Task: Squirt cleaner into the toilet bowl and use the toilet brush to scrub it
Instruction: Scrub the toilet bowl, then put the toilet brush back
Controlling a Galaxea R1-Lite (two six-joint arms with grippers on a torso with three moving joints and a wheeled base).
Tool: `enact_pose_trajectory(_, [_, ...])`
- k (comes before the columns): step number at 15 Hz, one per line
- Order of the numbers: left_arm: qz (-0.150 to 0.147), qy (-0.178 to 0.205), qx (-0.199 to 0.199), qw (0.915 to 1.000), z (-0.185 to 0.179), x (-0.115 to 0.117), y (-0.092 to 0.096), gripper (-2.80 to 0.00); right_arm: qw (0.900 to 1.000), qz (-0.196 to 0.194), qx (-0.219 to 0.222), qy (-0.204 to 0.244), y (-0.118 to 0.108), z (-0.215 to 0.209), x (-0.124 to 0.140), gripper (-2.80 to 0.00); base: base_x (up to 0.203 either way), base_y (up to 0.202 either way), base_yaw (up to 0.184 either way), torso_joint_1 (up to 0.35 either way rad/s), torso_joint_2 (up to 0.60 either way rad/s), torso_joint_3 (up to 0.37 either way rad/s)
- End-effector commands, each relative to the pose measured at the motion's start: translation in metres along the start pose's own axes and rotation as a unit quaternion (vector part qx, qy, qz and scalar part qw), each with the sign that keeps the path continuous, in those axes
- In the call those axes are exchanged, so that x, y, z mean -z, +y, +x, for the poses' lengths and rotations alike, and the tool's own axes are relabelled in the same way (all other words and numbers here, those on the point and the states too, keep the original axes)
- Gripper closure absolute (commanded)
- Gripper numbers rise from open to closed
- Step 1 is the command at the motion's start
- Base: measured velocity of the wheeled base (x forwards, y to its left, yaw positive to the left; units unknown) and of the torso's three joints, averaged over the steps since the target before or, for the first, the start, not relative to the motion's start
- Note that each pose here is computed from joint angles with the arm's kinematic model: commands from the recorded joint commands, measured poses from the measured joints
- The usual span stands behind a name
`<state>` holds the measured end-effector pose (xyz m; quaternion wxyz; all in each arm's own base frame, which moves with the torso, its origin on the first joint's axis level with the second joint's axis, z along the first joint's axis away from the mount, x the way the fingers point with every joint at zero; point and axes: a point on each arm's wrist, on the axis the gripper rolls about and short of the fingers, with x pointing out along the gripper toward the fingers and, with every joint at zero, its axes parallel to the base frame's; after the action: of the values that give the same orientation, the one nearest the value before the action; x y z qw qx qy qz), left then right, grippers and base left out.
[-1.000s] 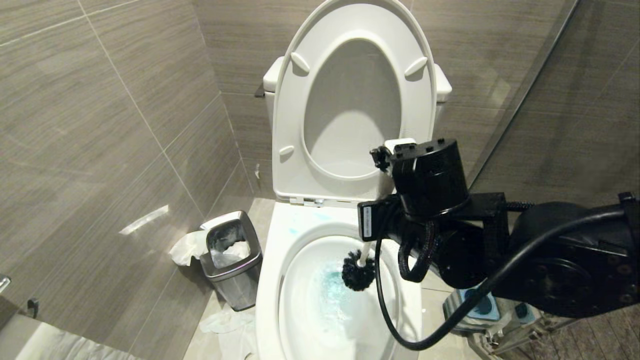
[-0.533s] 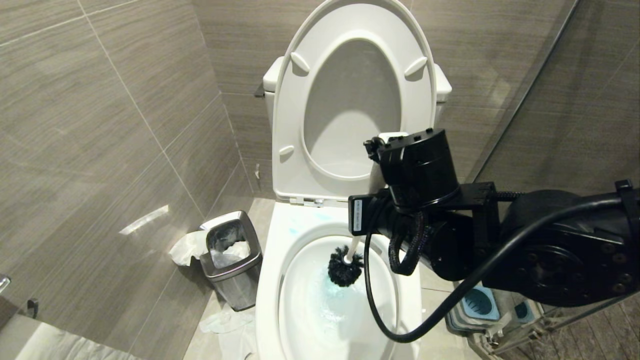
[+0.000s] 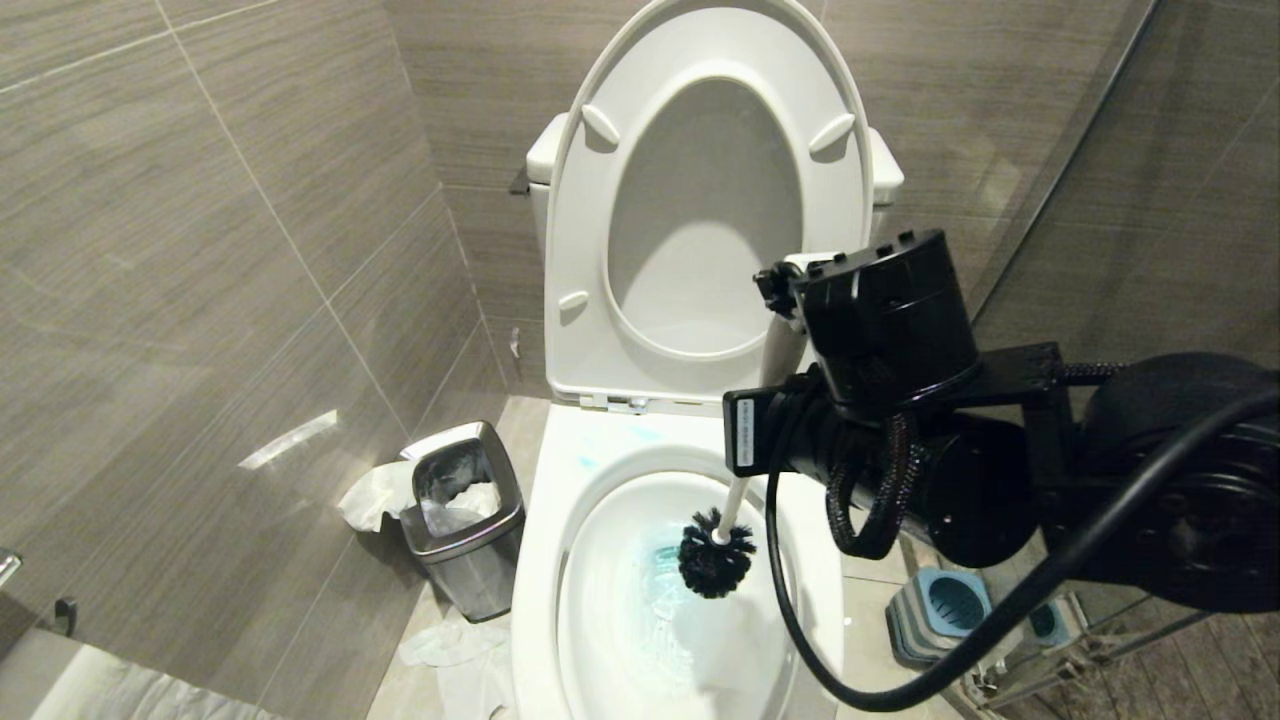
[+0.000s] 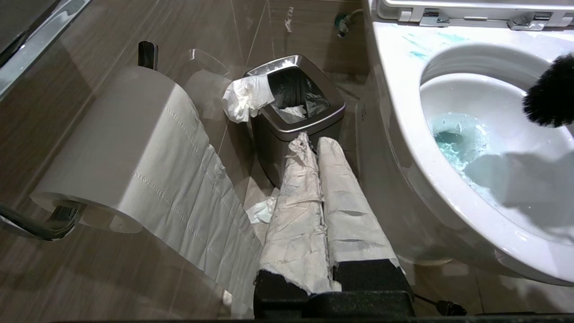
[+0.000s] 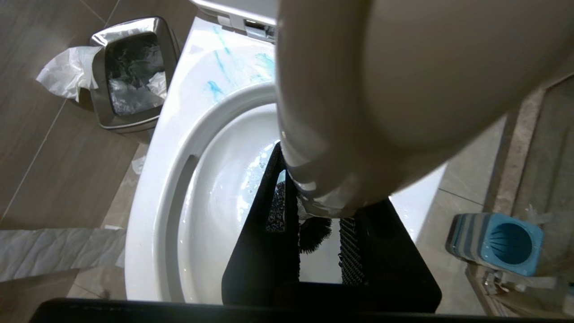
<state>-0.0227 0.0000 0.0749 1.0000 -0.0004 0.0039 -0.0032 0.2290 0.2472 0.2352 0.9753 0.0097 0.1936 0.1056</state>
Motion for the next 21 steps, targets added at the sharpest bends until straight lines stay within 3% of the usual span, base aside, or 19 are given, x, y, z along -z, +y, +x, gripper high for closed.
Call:
enact_pose_trajectory(1, [0.0,0.001,0.0,1.0,0.0,0.0,0.0,0.0,1.0,0.006,-0.001,-0.006,-0.012,-0.027,-0.019,0.0,0.0,0.0,0.0,0.0,0.0,0.0])
enact_pose_trajectory(7, [0.0,0.001,0.0,1.0,0.0,0.0,0.0,0.0,1.0,0.009,0.005,-0.005,-0.037,-0.078,-0.056,0.0,0.0,0.0,0.0,0.0,0.0,0.0])
enact_pose_trajectory(14, [0.0,0.001,0.0,1.0,0.0,0.0,0.0,0.0,0.997,0.043,0.07,-0.009,-0.078,-0.081,-0.074,0.0,0.0,0.0,0.0,0.0,0.0,0.0])
enact_pose_trajectory(21, [0.0,0.001,0.0,1.0,0.0,0.0,0.0,0.0,0.98,0.109,0.164,0.012,-0.164,-0.054,-0.077,0.0,0.0,0.0,0.0,0.0,0.0,0.0])
